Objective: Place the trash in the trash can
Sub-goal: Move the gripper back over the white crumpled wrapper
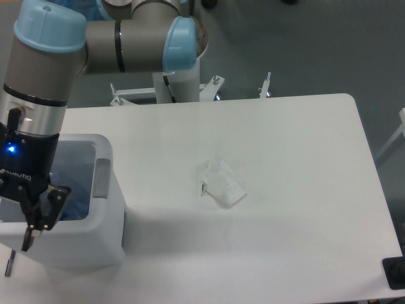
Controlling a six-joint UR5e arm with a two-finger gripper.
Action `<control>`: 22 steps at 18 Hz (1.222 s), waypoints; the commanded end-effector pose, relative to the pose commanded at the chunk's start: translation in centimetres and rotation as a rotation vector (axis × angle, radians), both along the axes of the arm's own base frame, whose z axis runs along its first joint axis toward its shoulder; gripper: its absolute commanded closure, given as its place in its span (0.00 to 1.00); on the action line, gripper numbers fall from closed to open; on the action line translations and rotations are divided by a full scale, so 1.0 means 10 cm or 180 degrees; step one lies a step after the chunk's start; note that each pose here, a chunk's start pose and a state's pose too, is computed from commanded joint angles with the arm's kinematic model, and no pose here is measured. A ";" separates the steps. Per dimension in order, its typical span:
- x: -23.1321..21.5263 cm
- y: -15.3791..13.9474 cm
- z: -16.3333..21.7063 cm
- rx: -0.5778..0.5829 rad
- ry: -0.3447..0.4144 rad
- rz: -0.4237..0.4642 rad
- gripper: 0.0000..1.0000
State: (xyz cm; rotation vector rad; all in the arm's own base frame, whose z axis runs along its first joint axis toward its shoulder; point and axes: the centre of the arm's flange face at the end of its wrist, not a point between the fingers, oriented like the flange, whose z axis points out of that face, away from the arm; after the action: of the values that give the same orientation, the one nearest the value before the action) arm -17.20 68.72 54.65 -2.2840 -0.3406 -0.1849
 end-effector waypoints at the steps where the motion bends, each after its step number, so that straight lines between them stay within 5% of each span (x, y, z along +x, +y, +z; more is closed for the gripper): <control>1: -0.02 -0.02 -0.01 -0.0014 -0.0032 0.0033 0.00; 7: -0.91 -0.50 -0.04 -0.0071 -0.0194 0.0645 0.00; 10: -1.38 -0.93 -0.20 -0.0288 -0.0046 0.1085 0.00; 14: -1.72 -1.29 -0.73 -0.0881 0.0362 0.1403 0.00; 22: -1.99 -1.86 -1.86 -0.1760 0.0348 0.1630 0.00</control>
State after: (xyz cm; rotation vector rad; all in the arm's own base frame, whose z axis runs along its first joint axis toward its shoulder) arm -37.09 50.12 36.09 -2.6286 -1.0006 0.3347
